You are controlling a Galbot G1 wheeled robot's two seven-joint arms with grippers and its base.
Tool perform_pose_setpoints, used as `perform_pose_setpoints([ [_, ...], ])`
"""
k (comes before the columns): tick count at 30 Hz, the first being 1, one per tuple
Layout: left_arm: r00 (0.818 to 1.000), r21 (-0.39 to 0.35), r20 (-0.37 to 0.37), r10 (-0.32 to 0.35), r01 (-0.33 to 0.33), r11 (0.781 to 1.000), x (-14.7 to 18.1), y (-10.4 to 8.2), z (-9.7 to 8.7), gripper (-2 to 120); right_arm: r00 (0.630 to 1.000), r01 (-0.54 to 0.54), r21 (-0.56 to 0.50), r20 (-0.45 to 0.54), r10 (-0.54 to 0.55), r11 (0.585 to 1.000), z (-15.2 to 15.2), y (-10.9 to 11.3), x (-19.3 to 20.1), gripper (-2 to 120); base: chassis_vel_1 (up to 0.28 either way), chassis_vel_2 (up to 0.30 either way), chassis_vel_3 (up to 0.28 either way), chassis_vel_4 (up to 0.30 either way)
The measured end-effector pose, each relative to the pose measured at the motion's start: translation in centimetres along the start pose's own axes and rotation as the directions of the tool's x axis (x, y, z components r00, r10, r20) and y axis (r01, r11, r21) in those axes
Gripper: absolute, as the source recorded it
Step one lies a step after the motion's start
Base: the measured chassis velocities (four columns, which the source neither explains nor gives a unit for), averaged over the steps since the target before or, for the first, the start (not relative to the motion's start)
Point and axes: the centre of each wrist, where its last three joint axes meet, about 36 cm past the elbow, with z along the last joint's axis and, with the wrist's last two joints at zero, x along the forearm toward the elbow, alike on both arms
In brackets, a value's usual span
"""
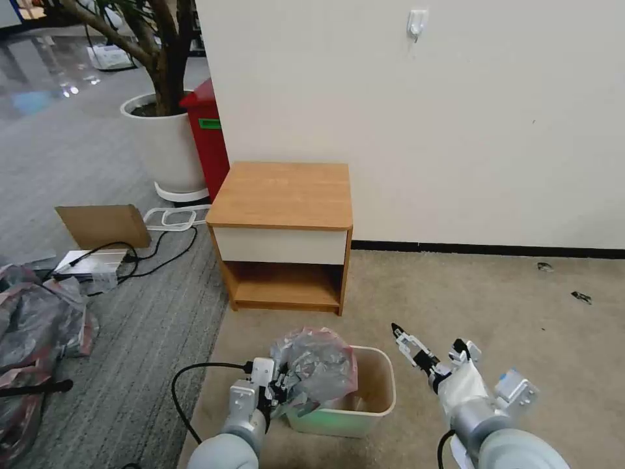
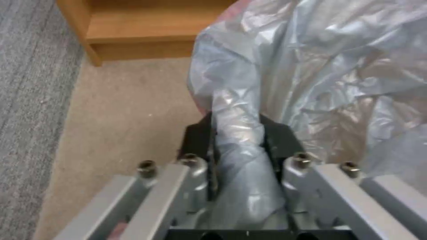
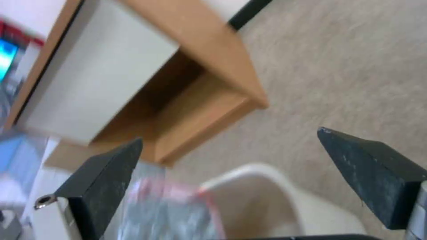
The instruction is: Pick up the garbage bag from the table and place it over the trash can.
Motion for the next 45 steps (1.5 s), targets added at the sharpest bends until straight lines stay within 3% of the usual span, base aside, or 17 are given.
perform_pose_setpoints([
  [5,0.999,0.019,0.036,0.024,-0.025,1.000,-0.1,0.1,0.1,8,0.992,0.073,0.061,-0.109,-0.066,0.996,0.7,0.4,-0.1,100,0.000,0.000,0.000,0.000],
  [11,0.994,0.047,0.095,0.056,-0.060,0.997,-0.3,0.3,0.5,8,0.975,0.124,0.108,-0.196,-0.101,0.986,2.2,1.4,-1.0,100,0.000,0.000,0.000,0.000],
  [16,0.987,0.064,0.142,0.074,-0.084,0.994,-0.3,0.6,0.6,8,0.980,0.112,0.163,-0.179,-0.082,0.980,3.0,2.0,-1.7,100,0.000,0.000,0.000,0.000],
  [29,0.971,0.088,0.215,0.102,-0.123,0.988,-0.1,1.5,-0.1,8,0.988,0.095,0.141,-0.133,-0.076,0.986,3.5,3.0,-3.9,100,0.000,0.000,0.000,0.000],
  [32,0.971,0.113,0.214,0.106,-0.132,0.985,-0.1,1.6,-0.3,8,0.988,0.107,0.126,-0.128,-0.091,0.986,3.7,3.1,-4.5,94,0.000,0.000,0.000,0.000],
  [36,0.971,0.172,0.213,0.112,-0.150,0.974,0.0,1.7,-0.6,8,0.985,0.136,0.098,-0.125,-0.123,0.986,4.0,3.5,-4.9,76,0.000,0.000,0.000,0.000],
  [45,0.972,0.207,0.210,0.110,-0.154,0.966,0.3,2.0,-1.0,8,0.985,0.142,0.106,-0.111,-0.131,0.984,4.1,3.3,-4.7,47,0.000,0.000,0.000,0.000],
])
